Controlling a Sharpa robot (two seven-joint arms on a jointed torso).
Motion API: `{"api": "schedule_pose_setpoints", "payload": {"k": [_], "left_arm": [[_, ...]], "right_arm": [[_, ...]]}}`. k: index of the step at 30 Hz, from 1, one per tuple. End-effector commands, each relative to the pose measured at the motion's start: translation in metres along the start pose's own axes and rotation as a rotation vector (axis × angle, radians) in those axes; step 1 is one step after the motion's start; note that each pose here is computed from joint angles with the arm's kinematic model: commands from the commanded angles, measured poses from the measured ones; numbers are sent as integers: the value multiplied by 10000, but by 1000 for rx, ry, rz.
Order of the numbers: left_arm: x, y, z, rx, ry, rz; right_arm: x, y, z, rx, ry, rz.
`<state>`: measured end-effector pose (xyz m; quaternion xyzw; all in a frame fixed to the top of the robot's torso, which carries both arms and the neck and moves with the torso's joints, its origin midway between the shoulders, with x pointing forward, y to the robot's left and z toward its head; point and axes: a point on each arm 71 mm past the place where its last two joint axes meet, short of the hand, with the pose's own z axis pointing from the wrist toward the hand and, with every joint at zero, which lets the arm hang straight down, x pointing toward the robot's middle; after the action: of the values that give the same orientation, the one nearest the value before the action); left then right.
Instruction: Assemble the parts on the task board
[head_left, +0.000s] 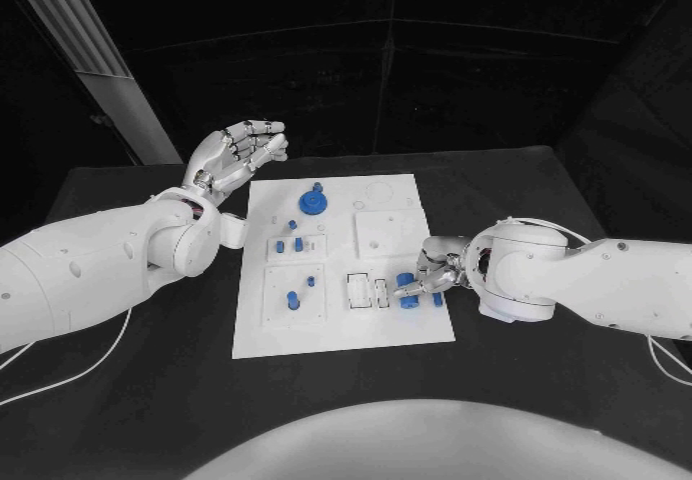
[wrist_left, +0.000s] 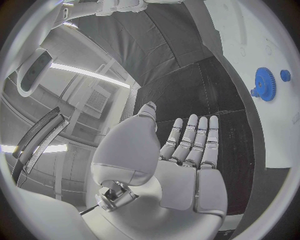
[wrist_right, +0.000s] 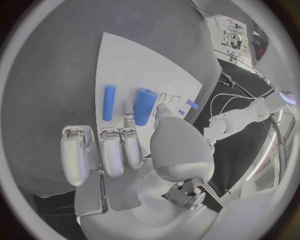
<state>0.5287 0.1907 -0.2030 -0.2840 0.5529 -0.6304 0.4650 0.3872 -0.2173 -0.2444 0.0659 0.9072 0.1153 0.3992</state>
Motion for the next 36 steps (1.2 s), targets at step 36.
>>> {"api": "schedule_pose_setpoints", "payload": {"k": [36], "left_arm": [[-32,-110,-30,143,5,-12]], "right_arm": [[35,98,-37,-179,-72,261]]}}
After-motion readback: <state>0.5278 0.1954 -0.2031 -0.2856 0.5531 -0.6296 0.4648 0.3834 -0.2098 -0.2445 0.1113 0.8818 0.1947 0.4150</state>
